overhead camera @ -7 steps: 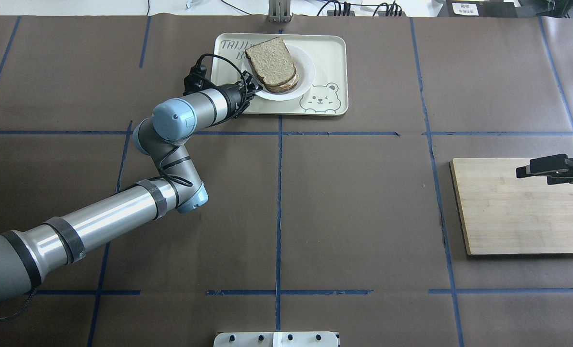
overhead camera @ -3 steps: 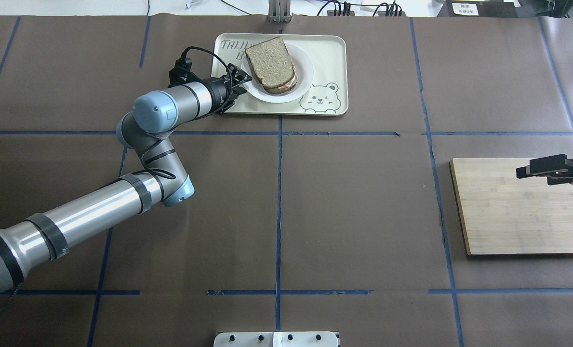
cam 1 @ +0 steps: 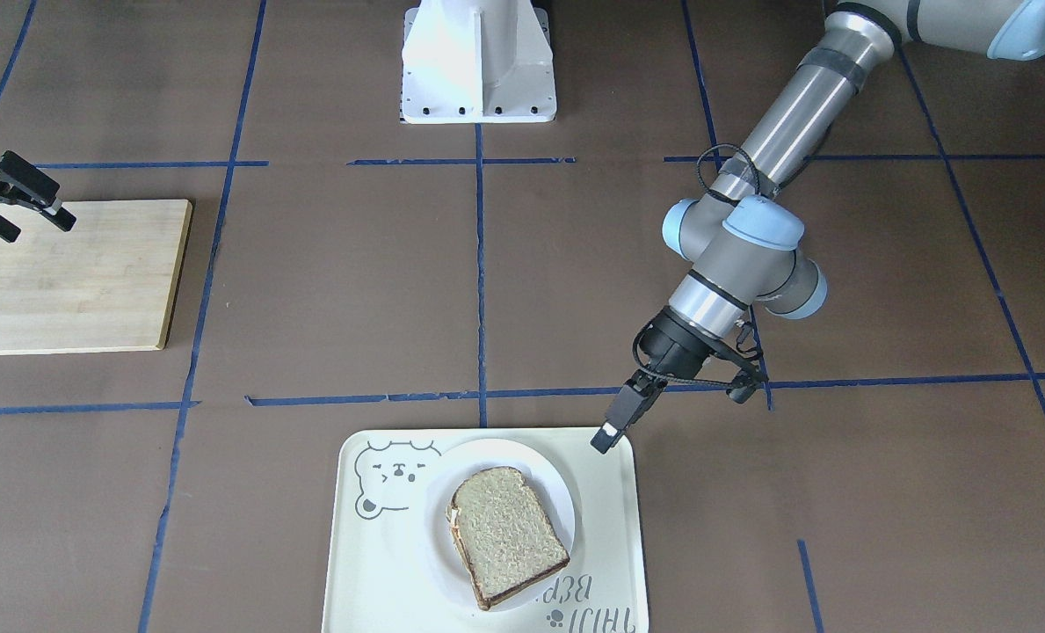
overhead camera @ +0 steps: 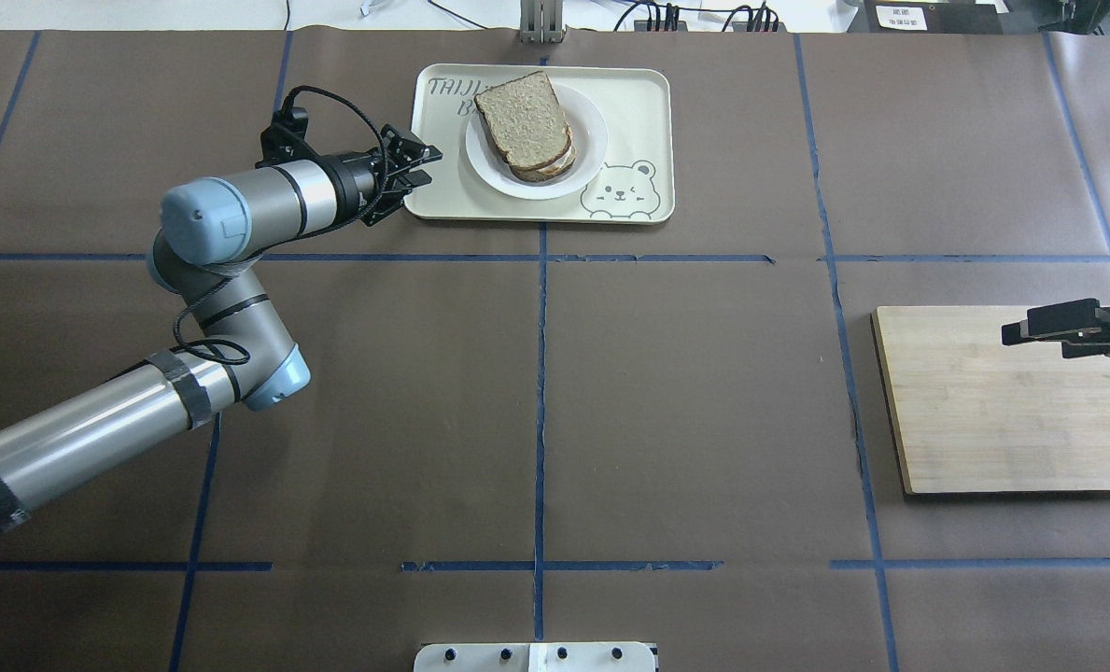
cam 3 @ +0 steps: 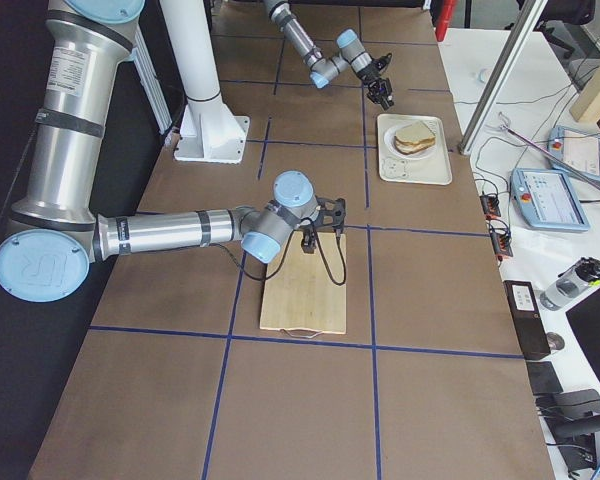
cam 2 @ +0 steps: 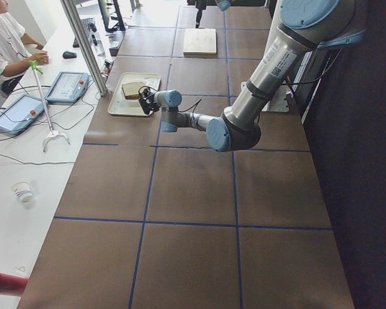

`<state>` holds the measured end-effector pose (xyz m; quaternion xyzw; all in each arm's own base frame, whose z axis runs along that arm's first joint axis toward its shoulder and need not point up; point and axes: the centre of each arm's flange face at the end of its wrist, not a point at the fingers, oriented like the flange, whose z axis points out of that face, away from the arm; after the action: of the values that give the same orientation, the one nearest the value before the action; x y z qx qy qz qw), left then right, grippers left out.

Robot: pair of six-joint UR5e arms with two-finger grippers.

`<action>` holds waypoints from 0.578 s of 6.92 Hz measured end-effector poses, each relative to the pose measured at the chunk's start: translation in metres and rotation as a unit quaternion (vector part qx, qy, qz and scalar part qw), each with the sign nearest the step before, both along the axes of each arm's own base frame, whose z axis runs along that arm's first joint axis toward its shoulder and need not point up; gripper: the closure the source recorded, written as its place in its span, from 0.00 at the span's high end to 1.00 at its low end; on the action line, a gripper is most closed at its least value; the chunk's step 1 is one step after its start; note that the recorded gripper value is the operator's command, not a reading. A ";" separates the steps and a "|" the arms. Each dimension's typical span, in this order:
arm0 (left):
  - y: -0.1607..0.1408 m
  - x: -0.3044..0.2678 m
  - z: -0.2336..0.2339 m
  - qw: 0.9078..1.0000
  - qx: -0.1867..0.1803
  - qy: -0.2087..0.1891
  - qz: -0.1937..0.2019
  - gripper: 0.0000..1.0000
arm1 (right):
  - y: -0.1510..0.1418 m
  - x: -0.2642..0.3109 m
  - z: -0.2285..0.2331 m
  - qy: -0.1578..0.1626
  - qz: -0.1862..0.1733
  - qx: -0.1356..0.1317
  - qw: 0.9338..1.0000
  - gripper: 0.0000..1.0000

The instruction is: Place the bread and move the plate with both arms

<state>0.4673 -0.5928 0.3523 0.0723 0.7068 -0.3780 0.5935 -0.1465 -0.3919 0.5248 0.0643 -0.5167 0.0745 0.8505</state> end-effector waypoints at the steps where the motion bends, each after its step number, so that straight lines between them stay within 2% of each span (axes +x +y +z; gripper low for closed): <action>1: 0.002 -0.046 0.001 1.000 0.007 -0.012 0.013 0.46 | -0.001 0.005 0.005 0.006 0.001 0.004 1.000 1.00; 2: 0.001 -0.100 0.001 0.998 0.024 -0.044 0.034 0.52 | -0.003 0.012 0.013 0.015 0.000 0.013 1.000 1.00; 3: 0.000 -0.163 0.006 0.993 0.049 -0.087 0.058 0.52 | -0.005 0.020 0.025 0.025 -0.001 0.022 0.999 1.00; 4: 0.005 -0.230 0.023 0.985 0.083 -0.133 0.077 0.54 | -0.006 0.032 0.040 0.038 -0.002 0.033 0.999 1.00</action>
<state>0.2372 -0.5875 0.3757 0.1161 0.6540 -0.2577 0.7017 -0.1147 -0.3983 0.5645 0.0939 -0.4864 0.0535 0.8670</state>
